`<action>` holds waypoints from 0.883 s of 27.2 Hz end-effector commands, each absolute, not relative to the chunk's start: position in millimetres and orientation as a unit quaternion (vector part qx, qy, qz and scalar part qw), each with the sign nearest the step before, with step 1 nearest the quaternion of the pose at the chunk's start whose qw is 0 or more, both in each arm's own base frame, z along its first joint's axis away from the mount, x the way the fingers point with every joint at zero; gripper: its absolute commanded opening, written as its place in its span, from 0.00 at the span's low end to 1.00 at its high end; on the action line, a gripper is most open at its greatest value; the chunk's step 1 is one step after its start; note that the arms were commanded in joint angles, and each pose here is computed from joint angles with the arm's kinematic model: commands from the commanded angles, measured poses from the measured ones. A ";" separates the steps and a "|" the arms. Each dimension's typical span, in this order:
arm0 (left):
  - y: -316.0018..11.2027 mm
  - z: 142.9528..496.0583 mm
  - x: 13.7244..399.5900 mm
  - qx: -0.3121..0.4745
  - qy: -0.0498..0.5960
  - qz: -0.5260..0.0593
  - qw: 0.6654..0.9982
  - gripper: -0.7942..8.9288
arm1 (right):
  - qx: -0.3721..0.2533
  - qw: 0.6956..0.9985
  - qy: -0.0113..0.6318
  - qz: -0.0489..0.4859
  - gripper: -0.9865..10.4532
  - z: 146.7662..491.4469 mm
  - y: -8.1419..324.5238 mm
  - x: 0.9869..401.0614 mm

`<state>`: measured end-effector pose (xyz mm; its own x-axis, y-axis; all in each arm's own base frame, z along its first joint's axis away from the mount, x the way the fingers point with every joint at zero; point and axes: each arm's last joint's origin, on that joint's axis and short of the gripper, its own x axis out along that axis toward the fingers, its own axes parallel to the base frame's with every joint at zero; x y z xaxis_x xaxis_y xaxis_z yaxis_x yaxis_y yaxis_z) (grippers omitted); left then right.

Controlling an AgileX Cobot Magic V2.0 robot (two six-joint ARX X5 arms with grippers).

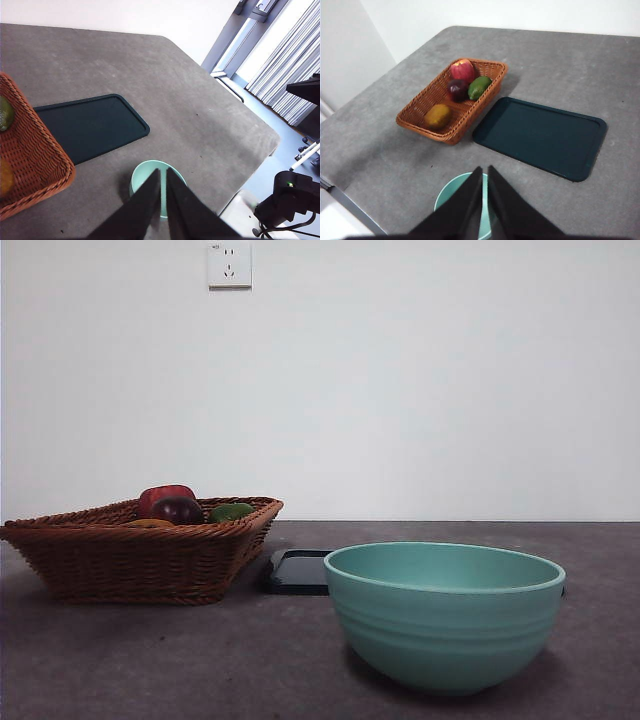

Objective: Pick up the wifruite, put it on the bowl, pick up the plate, put it on desk

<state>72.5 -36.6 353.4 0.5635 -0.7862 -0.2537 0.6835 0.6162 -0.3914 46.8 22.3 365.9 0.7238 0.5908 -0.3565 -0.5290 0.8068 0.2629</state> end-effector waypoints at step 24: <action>-36.5 359.7 70.7 -0.107 0.185 -0.429 0.878 0.75 | 0.058 0.928 0.202 0.308 0.57 370.8 22.2 45.4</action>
